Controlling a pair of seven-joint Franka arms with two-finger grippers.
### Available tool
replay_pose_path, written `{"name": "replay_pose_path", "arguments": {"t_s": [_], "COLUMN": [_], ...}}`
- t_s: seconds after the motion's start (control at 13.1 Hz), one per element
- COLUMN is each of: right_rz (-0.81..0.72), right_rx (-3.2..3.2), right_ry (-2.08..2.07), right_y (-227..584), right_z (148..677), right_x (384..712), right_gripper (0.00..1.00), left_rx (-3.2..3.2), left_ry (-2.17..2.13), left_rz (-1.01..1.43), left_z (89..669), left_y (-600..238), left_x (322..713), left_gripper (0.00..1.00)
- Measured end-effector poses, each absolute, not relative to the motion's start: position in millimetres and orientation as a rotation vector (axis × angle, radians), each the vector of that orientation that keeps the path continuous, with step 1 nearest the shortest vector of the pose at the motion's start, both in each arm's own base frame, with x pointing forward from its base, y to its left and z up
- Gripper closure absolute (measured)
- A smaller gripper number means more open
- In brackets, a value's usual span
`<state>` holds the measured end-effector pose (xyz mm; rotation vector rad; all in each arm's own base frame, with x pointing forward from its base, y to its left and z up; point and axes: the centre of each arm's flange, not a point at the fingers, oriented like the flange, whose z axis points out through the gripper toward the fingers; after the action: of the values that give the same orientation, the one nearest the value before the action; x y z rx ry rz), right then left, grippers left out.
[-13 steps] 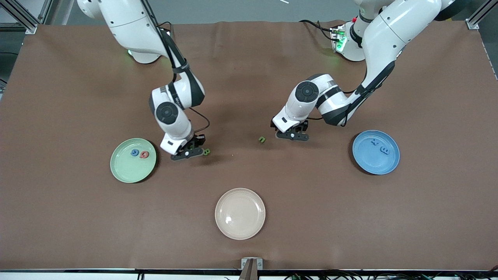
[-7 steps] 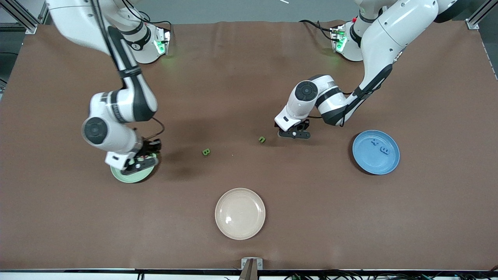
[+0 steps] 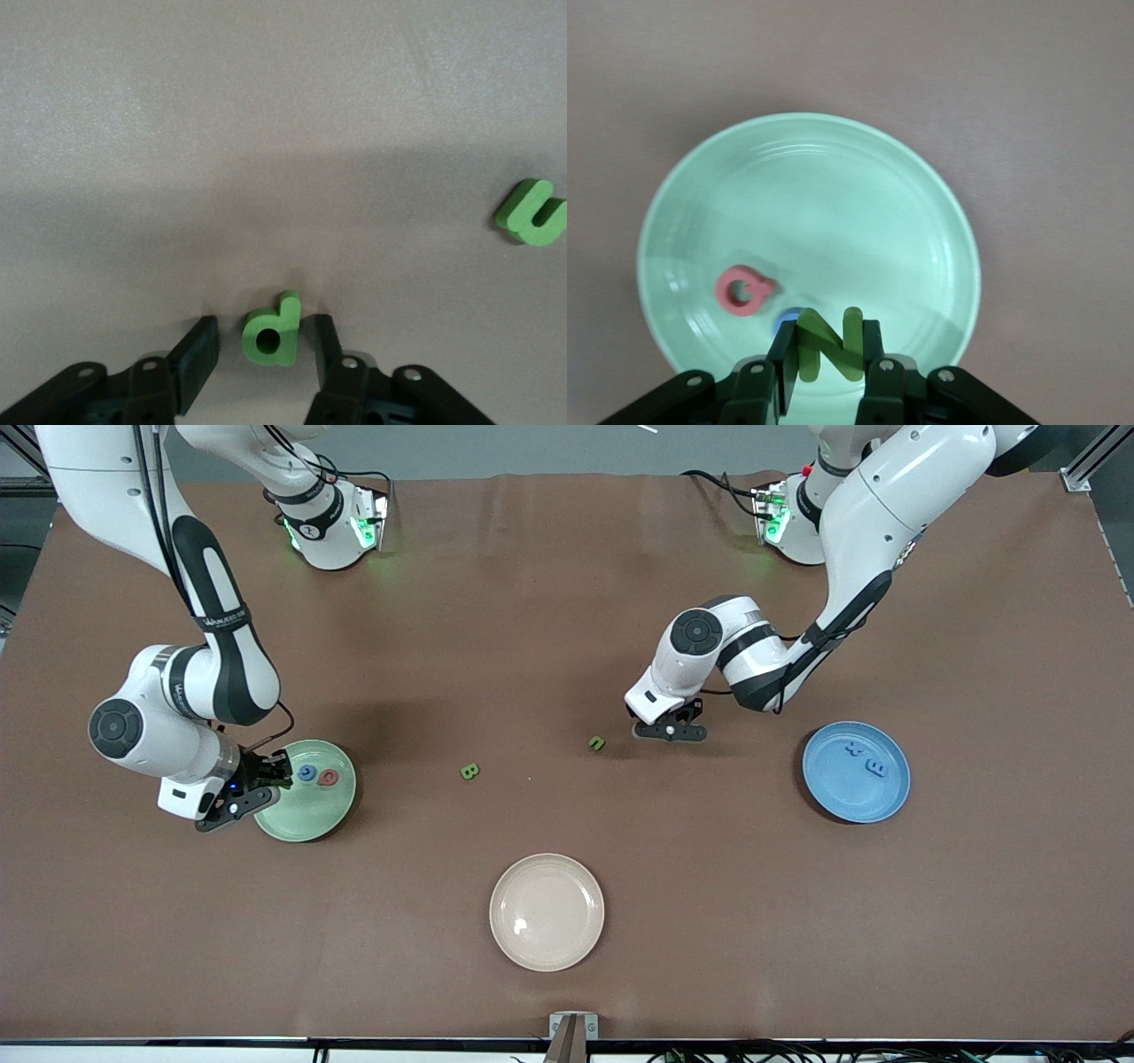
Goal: Sort upper and lower case letters into plates
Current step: 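Place the N on the green plate while the left gripper carries d to blue plate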
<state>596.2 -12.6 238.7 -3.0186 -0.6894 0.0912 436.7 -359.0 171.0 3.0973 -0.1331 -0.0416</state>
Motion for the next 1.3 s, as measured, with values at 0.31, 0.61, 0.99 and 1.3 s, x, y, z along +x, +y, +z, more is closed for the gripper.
{"name": "replay_pose_path", "arguments": {"t_s": [0.31,0.61,0.99,1.3], "right_rz": [0.063,0.079,0.076,0.176], "right_rx": [-3.05,-3.056,-3.056,-3.049], "right_ry": [-0.695,-0.701,-0.701,-0.512], "right_y": [-20,-20,-19,4], "right_z": [208,189,190,221], "right_x": [597,595,597,607], "right_gripper": [0.67,0.67,0.42,0.01], "left_rx": [3.098,3.1,3.13,3.161], "left_ry": [-0.152,-0.149,-0.098,-0.127], "left_rz": [-0.024,-0.012,0.054,0.185], "left_z": [173,175,191,238], "left_y": [-366,-366,-338,-291], "left_x": [435,436,469,509], "left_gripper": [0.68,0.72,0.72,0.72]}}
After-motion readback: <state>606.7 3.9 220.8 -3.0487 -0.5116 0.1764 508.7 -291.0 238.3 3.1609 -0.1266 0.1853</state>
